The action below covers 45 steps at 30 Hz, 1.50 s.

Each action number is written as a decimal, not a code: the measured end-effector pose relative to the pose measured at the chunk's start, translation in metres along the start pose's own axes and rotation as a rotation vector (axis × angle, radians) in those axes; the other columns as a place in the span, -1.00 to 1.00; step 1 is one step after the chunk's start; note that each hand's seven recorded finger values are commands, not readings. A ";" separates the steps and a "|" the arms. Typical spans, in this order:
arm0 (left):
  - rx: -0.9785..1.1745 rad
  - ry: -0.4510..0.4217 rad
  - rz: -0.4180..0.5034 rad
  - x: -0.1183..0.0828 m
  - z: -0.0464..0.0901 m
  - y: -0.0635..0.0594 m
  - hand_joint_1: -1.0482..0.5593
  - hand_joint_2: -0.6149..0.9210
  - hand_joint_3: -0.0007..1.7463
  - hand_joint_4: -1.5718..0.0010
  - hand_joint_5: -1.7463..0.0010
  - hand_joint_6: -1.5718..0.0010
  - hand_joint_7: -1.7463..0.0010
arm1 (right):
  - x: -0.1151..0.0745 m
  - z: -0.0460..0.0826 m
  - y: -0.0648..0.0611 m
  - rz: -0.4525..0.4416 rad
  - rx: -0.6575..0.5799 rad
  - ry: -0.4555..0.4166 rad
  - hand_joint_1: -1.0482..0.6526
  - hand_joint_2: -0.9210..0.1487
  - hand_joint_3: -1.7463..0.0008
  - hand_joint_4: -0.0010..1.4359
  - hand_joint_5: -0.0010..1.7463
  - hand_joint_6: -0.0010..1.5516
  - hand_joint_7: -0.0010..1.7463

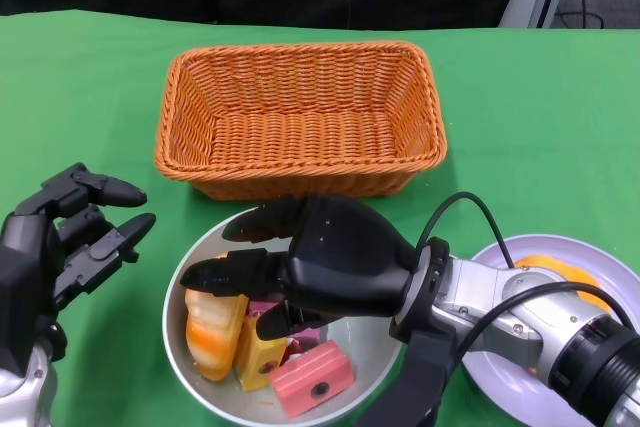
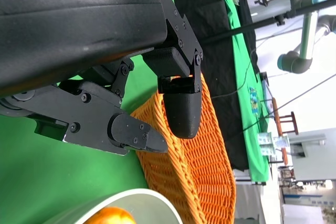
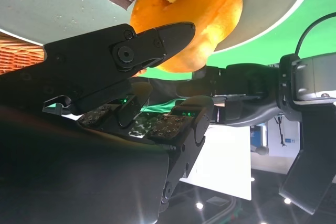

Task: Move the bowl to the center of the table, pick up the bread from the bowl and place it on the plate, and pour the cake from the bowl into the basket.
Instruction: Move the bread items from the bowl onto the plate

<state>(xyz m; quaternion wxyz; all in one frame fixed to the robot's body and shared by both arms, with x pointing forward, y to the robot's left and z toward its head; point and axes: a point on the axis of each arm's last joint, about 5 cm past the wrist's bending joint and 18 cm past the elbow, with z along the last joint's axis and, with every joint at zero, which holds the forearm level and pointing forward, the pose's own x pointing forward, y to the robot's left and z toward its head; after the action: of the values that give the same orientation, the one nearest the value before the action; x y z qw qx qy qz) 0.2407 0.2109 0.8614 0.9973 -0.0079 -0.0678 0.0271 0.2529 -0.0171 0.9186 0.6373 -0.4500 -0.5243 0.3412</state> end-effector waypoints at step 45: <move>0.030 0.092 -0.002 -0.007 0.000 0.045 0.20 1.00 -0.55 -0.09 -0.38 -0.10 -0.01 | 0.031 0.002 0.015 0.214 0.007 -0.071 -0.43 -1.00 0.94 -0.07 -0.18 0.13 -0.95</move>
<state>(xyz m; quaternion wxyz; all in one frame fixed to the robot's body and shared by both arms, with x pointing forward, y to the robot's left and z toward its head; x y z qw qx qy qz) 0.2316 0.2554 0.8597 0.9994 0.0061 -0.0212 0.0268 0.2583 0.0166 0.9162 0.5799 -0.4886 -0.4943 0.4250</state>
